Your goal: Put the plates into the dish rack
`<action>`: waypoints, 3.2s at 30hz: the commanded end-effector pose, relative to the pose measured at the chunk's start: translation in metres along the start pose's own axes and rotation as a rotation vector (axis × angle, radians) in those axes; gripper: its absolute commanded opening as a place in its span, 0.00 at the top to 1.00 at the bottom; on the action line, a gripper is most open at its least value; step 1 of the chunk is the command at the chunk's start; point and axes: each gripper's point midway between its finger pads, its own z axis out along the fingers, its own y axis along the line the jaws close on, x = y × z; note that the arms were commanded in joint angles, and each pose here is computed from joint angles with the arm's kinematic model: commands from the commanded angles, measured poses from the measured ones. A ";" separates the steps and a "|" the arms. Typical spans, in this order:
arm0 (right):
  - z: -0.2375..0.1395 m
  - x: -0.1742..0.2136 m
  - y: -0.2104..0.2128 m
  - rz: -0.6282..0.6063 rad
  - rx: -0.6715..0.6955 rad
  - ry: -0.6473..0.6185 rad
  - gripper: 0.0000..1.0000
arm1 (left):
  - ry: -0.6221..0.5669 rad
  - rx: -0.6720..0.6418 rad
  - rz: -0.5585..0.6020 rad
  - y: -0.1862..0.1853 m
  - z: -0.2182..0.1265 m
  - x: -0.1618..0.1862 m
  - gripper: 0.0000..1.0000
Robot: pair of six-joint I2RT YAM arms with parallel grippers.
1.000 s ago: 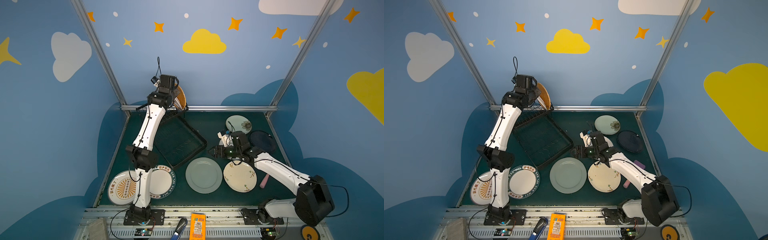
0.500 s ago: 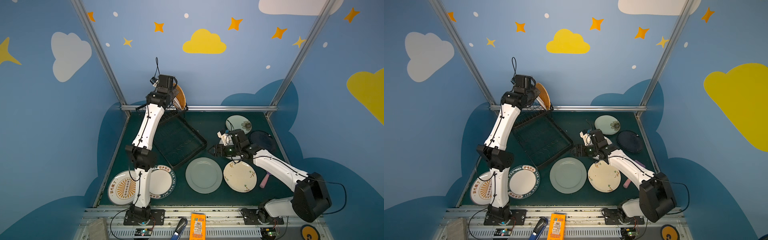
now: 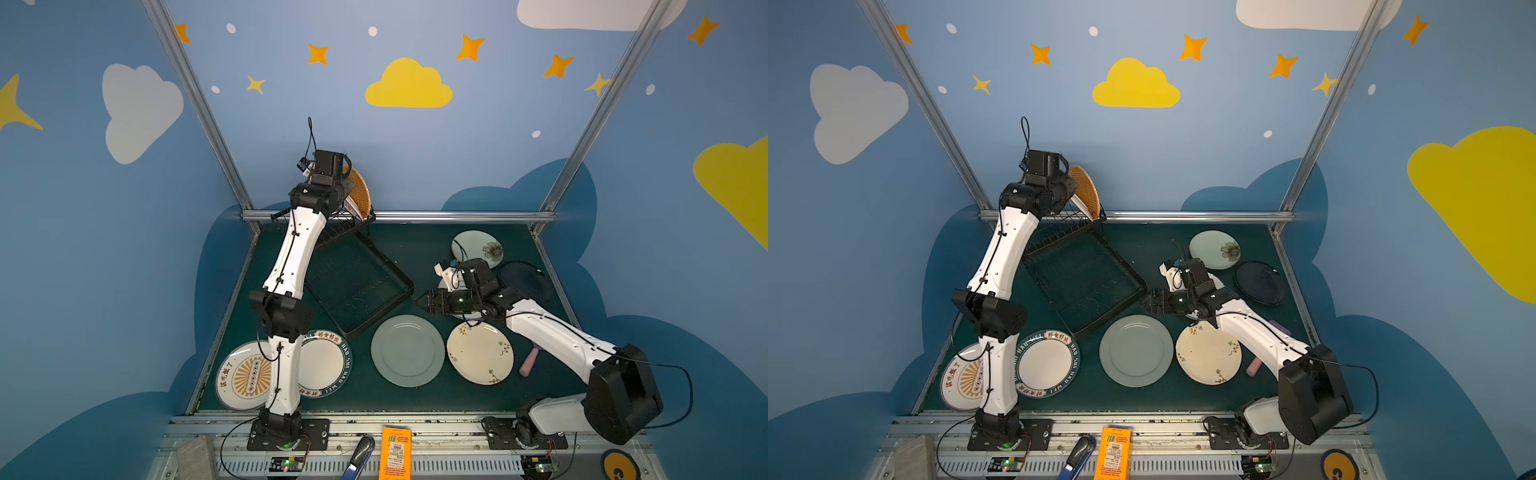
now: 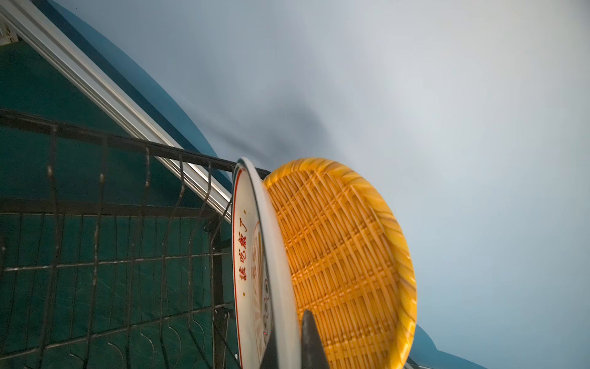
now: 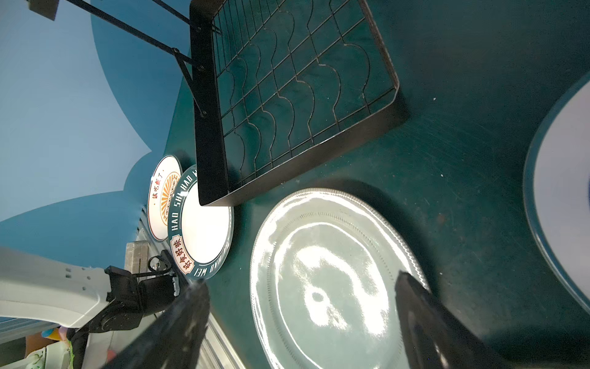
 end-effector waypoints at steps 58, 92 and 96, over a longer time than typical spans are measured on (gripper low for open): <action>0.002 -0.003 0.005 0.029 -0.027 0.035 0.11 | 0.080 0.157 -0.001 -0.023 0.007 -0.006 0.54; -0.006 -0.006 0.011 0.013 -0.021 0.019 0.11 | 0.171 0.425 -0.096 -0.071 0.007 -0.008 0.18; -0.006 -0.007 0.011 0.015 -0.022 0.022 0.11 | 0.172 0.433 -0.103 -0.072 0.010 -0.008 0.18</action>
